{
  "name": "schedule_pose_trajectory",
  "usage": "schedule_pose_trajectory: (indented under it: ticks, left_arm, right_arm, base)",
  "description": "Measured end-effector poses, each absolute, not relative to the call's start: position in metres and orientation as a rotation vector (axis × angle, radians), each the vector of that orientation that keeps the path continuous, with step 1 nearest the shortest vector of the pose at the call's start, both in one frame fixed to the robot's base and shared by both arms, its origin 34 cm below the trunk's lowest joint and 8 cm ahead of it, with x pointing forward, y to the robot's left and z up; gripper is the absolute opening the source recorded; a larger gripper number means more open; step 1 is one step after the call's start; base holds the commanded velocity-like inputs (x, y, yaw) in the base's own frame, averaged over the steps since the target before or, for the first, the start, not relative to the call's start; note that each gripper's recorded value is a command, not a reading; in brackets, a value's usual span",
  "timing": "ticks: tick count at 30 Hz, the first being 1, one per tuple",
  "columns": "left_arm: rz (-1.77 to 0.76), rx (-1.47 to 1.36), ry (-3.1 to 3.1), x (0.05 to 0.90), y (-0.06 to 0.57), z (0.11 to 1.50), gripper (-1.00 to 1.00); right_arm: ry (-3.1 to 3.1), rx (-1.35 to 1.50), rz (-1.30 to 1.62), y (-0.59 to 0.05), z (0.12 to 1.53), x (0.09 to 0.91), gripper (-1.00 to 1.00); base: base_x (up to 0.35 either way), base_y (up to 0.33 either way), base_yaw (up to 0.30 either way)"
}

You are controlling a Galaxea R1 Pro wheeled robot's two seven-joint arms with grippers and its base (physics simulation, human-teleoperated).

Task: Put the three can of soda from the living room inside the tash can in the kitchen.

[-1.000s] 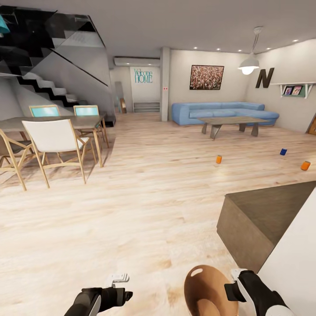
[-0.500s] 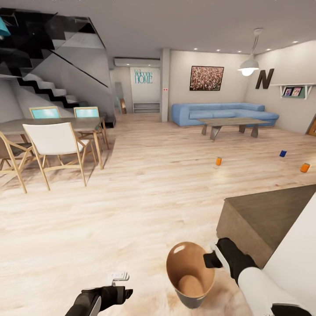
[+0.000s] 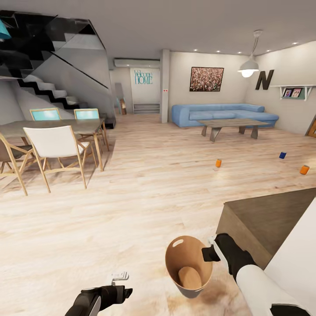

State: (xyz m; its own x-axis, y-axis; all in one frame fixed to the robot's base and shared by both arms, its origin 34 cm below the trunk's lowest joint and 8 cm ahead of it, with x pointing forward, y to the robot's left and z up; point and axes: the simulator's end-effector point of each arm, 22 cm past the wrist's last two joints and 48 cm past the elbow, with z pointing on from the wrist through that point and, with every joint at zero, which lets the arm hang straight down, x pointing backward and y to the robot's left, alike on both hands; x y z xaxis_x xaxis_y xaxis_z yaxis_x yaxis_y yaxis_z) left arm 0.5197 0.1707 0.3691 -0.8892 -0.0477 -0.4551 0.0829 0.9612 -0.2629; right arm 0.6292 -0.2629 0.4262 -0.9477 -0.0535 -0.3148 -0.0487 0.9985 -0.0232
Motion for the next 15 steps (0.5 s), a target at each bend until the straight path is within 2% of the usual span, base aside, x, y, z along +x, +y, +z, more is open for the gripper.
schedule_pose_trajectory:
  ticks: [8,15]
  left_arm:
    - [-0.376,0.026,2.619,0.538,0.172,0.398,1.00]
    - [-0.354,0.042,2.549,0.621,0.177,0.473,1.00]
  right_arm:
    - [2.815,-0.082,-0.014,-0.257,0.446,0.636,-1.00]
    - [2.811,-0.110,-0.006,-0.243,0.462,0.640,-1.00]
  base:
    - [0.000,0.000,0.000]
    - [0.000,0.000,0.000]
